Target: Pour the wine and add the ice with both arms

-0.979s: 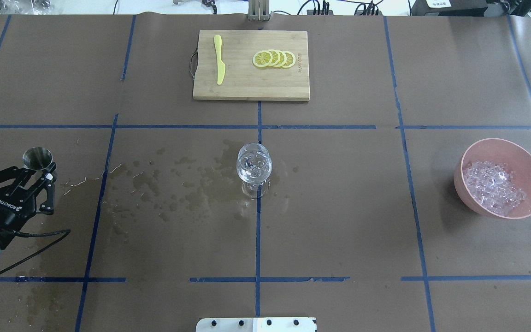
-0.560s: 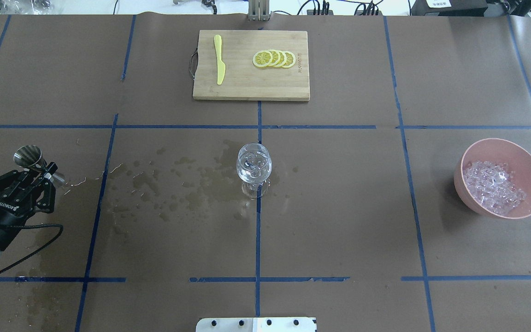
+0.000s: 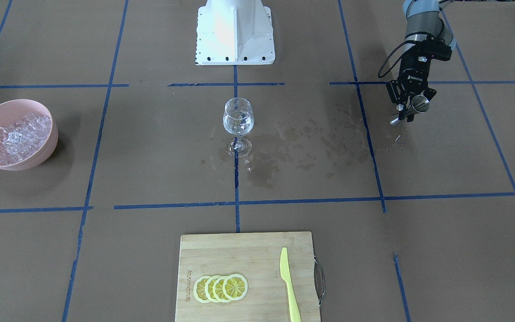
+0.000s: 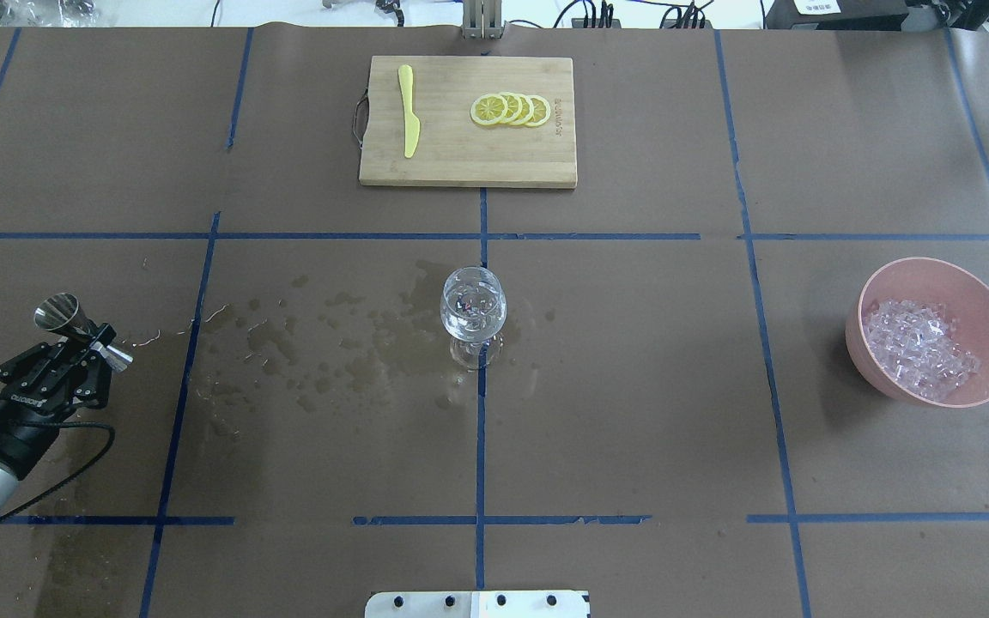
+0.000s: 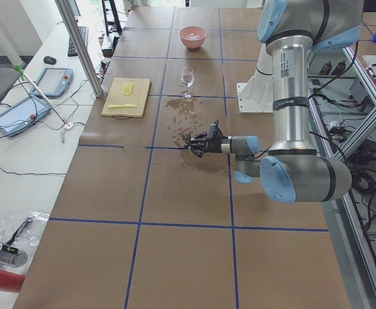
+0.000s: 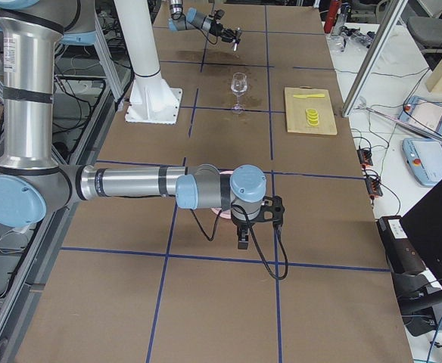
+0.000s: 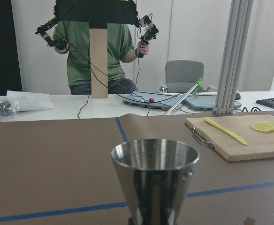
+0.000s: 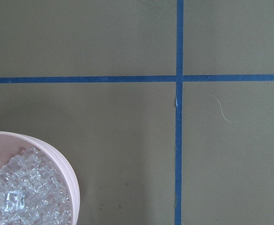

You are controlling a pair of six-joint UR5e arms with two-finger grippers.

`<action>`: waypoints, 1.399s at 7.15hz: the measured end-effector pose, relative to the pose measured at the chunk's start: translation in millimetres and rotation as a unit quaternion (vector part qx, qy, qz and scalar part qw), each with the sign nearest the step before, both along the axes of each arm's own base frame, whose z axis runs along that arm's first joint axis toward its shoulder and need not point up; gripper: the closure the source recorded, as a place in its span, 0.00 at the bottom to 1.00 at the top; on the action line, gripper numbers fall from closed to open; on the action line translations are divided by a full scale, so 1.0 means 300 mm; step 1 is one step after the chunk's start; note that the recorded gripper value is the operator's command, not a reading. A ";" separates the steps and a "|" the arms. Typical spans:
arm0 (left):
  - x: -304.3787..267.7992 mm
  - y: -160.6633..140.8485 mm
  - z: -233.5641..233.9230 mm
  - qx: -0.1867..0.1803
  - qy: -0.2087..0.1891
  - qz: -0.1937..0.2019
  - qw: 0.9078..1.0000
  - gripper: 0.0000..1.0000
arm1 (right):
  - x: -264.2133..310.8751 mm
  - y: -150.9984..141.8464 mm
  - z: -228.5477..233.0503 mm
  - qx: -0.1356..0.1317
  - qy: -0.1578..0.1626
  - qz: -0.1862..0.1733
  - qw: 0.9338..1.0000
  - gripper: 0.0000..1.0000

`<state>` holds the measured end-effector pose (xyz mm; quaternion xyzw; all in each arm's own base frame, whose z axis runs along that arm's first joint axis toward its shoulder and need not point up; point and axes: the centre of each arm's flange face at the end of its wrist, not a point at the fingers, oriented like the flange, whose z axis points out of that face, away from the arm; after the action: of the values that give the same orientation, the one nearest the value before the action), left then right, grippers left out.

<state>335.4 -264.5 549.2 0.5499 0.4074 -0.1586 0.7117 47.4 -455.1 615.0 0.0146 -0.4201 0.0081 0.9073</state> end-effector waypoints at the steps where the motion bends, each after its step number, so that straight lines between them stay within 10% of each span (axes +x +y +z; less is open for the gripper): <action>1: 0.041 0.015 0.029 -0.002 -0.006 0.007 1.000 1.00 | 0.000 -0.001 -0.005 0.002 0.000 0.000 1.000 0.00; 10: 0.082 0.038 0.091 -0.003 -0.033 0.018 0.999 0.87 | -0.002 0.001 -0.003 0.000 -0.001 -0.001 1.000 0.00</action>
<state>360.1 -253.2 576.7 0.5449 0.3928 -0.1285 0.7296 46.7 -454.7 614.1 0.0145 -0.4206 0.0076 0.9071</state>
